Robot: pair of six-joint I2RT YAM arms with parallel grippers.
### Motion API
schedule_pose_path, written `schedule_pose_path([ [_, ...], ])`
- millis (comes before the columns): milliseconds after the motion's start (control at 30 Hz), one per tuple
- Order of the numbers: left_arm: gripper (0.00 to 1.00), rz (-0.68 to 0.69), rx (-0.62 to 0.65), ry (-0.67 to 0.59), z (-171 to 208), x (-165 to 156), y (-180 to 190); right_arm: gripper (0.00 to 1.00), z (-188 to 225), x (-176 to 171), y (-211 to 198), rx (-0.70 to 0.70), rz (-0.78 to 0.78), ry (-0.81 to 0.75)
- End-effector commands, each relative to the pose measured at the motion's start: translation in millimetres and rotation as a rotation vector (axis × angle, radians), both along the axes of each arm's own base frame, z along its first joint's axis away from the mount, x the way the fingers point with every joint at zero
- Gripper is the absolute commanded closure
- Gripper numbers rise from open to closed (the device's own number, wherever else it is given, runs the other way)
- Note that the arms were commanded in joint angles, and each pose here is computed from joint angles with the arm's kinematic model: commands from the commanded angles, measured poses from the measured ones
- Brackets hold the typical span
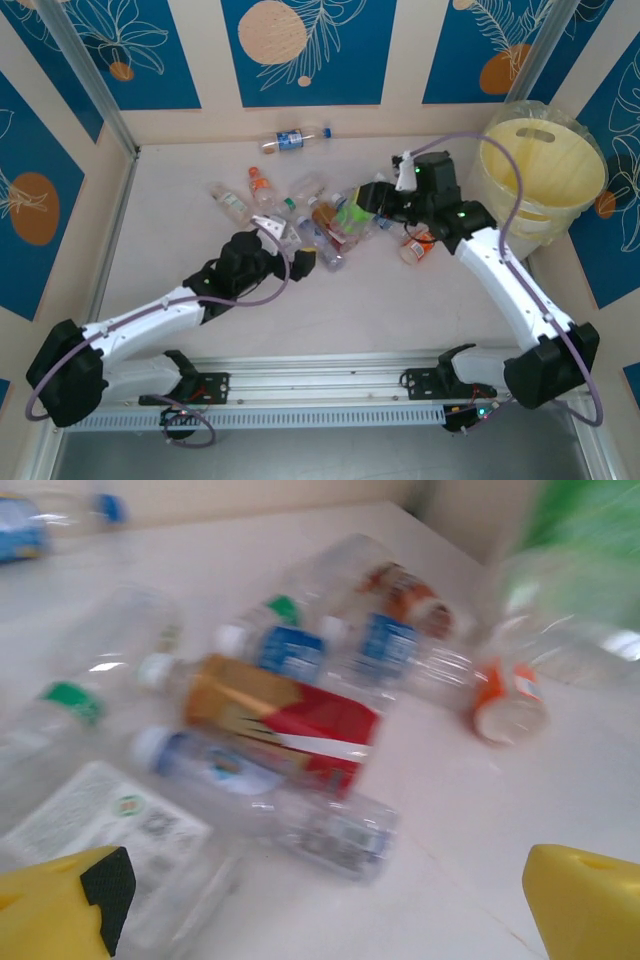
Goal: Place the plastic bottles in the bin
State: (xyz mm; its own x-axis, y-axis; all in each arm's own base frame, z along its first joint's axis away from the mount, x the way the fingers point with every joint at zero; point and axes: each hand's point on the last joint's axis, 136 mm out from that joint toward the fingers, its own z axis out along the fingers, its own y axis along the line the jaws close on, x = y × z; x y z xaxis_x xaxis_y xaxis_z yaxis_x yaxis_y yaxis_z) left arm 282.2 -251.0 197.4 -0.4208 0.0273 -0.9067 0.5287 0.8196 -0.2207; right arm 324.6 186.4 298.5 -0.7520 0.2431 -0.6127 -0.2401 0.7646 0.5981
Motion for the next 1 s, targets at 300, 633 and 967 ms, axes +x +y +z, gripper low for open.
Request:
schedule_pose_path([
  [300,0.00,0.481,-0.140,0.051,-15.4,33.2,92.4,0.53,166.4,7.6,-152.8,-0.309,-0.492,-0.570],
  [633,0.00,0.492,-0.176,0.077,-27.8,28.2,99.2,0.53,191.7,2.6,-270.6,-0.416,-0.969,-0.614],
  [967,0.00,0.475,-0.197,0.104,-29.9,29.9,94.8,0.53,103.8,57.5,-338.7,-0.455,-1.091,-0.374],
])
